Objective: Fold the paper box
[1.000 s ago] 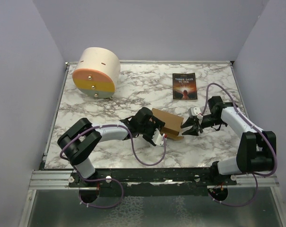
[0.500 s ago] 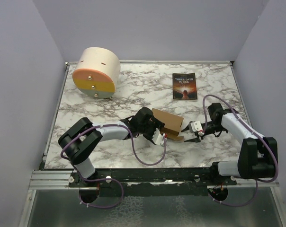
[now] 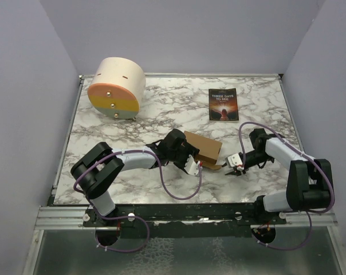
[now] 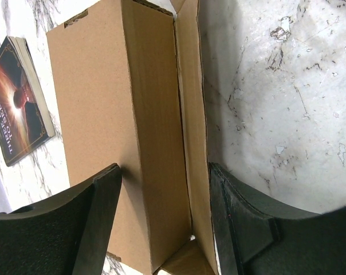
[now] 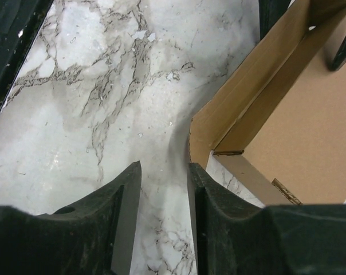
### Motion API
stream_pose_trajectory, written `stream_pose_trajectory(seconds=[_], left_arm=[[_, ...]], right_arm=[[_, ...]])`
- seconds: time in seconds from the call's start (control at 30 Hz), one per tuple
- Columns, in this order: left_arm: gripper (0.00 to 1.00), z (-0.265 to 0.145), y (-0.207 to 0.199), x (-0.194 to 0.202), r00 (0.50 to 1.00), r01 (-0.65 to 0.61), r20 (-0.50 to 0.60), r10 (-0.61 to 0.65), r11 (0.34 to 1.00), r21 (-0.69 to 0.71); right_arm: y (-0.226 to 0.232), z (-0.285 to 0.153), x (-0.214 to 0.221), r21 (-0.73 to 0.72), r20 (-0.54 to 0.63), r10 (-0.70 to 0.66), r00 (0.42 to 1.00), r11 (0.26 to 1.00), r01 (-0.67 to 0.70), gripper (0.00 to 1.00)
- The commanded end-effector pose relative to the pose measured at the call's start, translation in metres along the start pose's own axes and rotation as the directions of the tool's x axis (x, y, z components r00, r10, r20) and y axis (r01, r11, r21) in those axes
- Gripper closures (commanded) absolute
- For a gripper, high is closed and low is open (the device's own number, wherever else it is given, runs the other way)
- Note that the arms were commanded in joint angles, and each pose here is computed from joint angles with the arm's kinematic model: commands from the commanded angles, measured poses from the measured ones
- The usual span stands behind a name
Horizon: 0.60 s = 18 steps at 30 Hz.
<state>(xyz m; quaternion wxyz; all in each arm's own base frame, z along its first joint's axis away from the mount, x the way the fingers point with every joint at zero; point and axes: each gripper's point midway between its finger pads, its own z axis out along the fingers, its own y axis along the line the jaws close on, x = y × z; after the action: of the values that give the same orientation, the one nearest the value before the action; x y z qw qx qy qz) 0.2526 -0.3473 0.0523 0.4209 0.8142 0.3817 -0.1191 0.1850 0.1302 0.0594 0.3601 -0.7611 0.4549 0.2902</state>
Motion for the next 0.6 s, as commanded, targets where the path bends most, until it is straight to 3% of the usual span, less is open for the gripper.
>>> stream_pose_trajectory(seconds=[0.0, 0.4, 0.57], left_arm=[[0.37, 0.003, -0.012, 0.005, 0.999, 0.033, -0.007, -0.032, 0.998, 0.051], [0.37, 0.008, -0.019, 0.007, 0.999, 0.045, -0.006, -0.045, 0.996, 0.078], [0.37, 0.008, -0.020, 0.008, 0.999, 0.049, -0.005, -0.049, 0.995, 0.084]], right_arm=[[-0.024, -0.001, 0.007, -0.022, -0.016, -0.391, 0.920, 0.920, 0.391, 0.63], [-0.037, 0.004, 0.021, -0.021, -0.078, -0.520, 0.851, 0.854, 0.520, 0.60], [-0.037, 0.011, 0.021, -0.049, -0.069, -0.535, 0.842, 0.845, 0.533, 0.64]])
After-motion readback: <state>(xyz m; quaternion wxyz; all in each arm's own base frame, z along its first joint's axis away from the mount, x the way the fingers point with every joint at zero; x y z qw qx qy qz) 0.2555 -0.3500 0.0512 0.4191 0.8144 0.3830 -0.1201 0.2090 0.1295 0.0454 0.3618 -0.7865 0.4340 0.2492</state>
